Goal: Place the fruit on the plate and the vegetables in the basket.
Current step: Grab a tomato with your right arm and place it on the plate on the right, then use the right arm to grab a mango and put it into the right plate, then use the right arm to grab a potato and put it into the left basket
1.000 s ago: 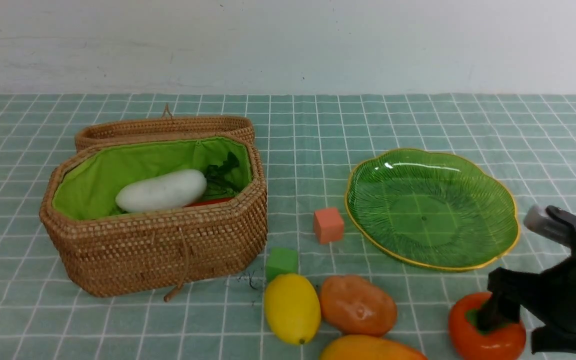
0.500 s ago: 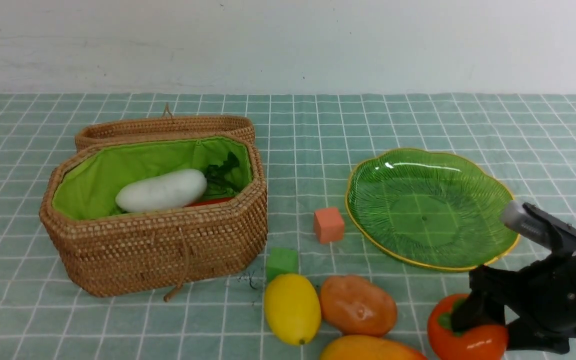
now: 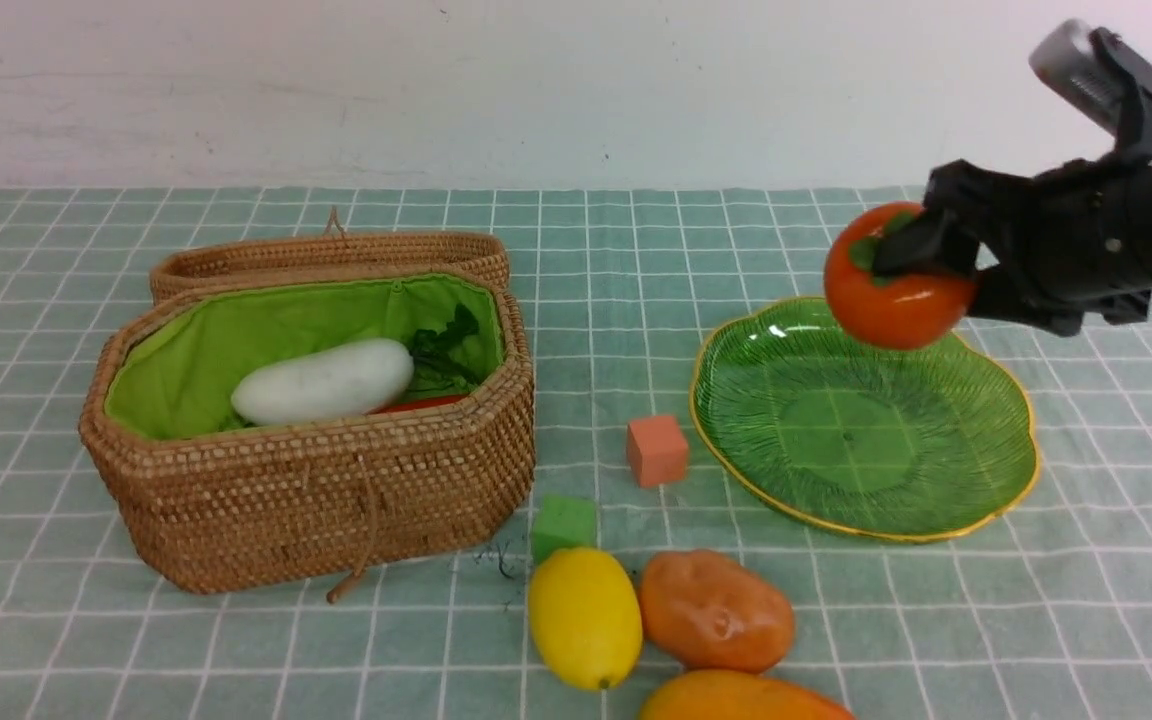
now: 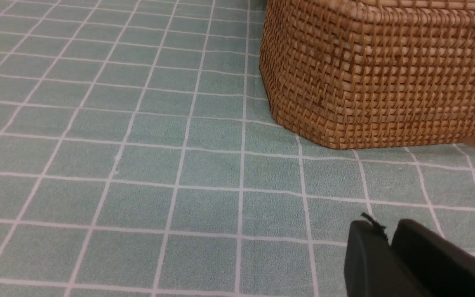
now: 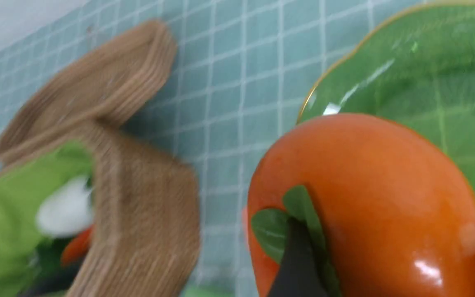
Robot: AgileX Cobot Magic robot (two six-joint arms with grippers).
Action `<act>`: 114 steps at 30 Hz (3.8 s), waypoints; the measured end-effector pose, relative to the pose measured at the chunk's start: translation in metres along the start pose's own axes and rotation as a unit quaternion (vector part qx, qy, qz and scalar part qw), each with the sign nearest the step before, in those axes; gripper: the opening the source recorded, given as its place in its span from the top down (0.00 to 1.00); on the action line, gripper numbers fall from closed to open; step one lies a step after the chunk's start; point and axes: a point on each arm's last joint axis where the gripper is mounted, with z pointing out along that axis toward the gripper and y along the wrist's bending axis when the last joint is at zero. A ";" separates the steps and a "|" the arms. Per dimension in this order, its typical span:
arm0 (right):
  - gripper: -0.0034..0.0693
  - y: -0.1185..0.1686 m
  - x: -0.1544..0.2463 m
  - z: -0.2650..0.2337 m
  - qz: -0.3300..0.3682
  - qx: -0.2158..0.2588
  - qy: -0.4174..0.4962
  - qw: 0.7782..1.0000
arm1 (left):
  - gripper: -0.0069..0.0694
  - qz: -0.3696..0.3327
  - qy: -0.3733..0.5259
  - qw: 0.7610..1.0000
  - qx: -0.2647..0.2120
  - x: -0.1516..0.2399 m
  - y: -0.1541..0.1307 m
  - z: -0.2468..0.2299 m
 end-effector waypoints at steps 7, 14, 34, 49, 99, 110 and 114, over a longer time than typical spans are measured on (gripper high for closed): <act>0.28 -0.040 0.004 0.076 0.035 0.052 0.024 0.998 | 0.79 0.000 0.000 1.000 0.000 0.000 0.000 0.000; 0.04 -0.051 0.010 0.090 0.022 0.071 0.036 0.997 | 0.78 0.000 0.000 1.000 0.000 0.000 0.000 0.000; 0.07 0.063 0.123 -0.061 -0.419 -0.059 0.192 0.885 | 0.75 0.000 0.000 1.000 0.000 0.000 0.000 0.000; 0.09 0.071 0.210 -0.020 -0.587 -0.034 0.249 0.770 | 0.74 0.000 0.000 1.000 -0.001 0.000 0.000 0.000; 0.02 0.000 0.044 0.098 -0.152 0.097 0.094 0.979 | 0.72 0.000 0.000 1.000 -0.001 0.000 0.000 0.000; 0.04 0.019 0.040 0.067 -0.199 0.083 0.108 0.971 | 0.72 0.000 0.000 1.000 -0.001 0.000 0.000 0.000; 0.05 0.055 0.068 0.041 -0.336 0.038 0.190 0.922 | 0.72 0.000 0.000 1.000 -0.001 0.000 0.000 0.000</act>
